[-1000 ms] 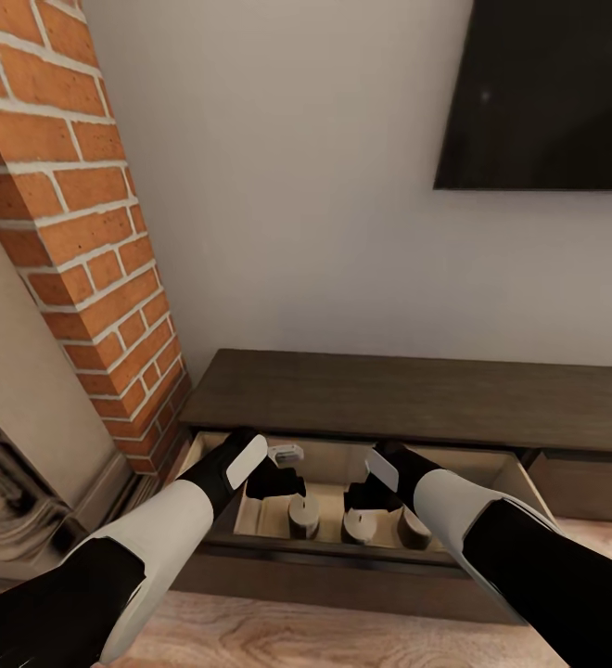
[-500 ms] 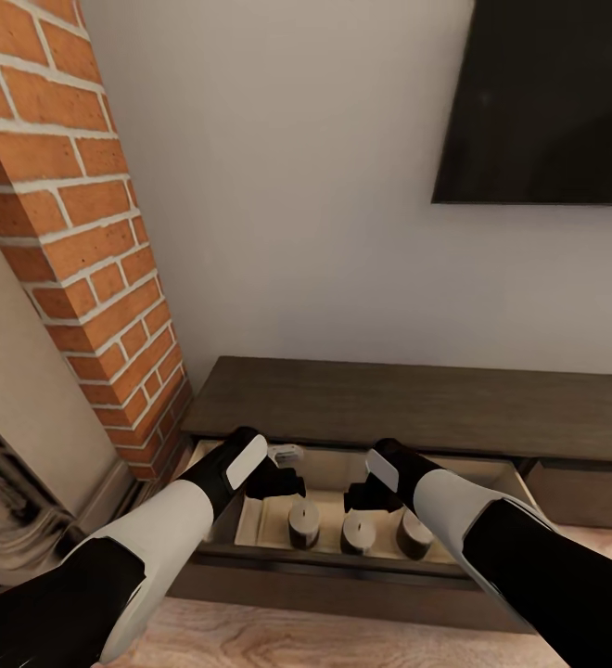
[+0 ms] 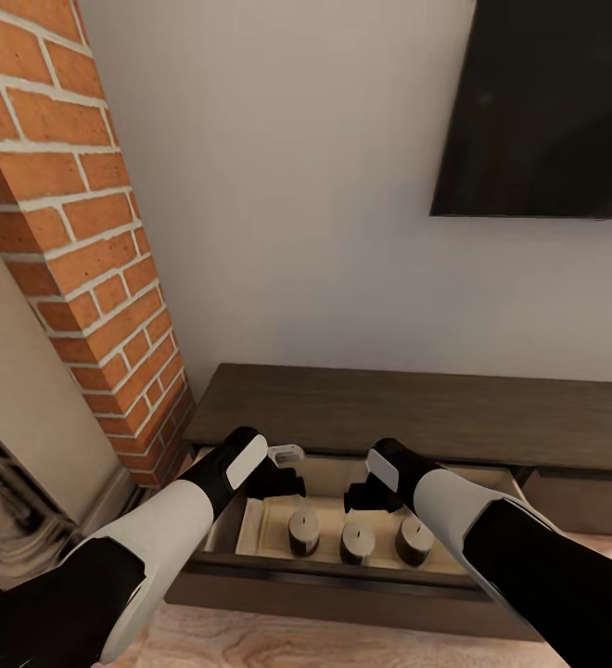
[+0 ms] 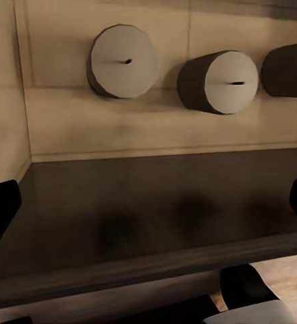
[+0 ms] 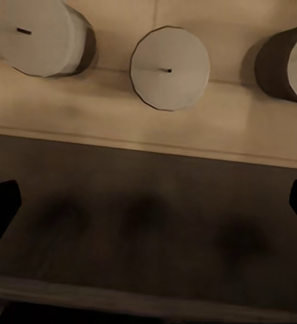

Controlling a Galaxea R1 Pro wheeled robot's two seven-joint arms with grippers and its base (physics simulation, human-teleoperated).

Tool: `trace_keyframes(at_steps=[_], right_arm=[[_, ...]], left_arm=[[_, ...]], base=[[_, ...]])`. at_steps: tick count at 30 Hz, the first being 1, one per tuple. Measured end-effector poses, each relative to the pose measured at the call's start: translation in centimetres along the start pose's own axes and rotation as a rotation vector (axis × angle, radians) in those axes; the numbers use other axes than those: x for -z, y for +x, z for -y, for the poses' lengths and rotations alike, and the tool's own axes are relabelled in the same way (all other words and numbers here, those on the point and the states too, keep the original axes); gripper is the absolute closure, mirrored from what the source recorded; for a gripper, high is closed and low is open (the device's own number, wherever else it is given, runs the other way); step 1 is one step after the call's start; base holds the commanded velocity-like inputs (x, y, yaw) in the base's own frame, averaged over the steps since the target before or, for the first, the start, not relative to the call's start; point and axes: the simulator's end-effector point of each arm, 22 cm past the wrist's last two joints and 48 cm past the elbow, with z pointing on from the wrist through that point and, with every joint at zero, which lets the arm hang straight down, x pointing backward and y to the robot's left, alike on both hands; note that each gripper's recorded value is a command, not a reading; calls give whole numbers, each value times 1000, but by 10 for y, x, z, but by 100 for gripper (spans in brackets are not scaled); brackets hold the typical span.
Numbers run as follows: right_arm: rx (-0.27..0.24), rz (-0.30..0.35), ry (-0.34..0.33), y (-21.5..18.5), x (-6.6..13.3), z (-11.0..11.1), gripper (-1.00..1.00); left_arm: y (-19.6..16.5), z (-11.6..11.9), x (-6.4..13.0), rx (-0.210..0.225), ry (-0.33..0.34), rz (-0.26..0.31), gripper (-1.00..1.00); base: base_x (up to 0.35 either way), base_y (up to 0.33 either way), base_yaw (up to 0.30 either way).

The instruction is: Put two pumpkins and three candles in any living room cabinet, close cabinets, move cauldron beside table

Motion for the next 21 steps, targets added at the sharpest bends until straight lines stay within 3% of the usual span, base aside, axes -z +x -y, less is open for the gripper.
trace_keyframes(at_steps=[21], right_arm=[[4,-32,1,-6,43,-2,-100]], left_arm=[[-9,9,38,6,3,-23,-100]], base=[[0,0,0]])
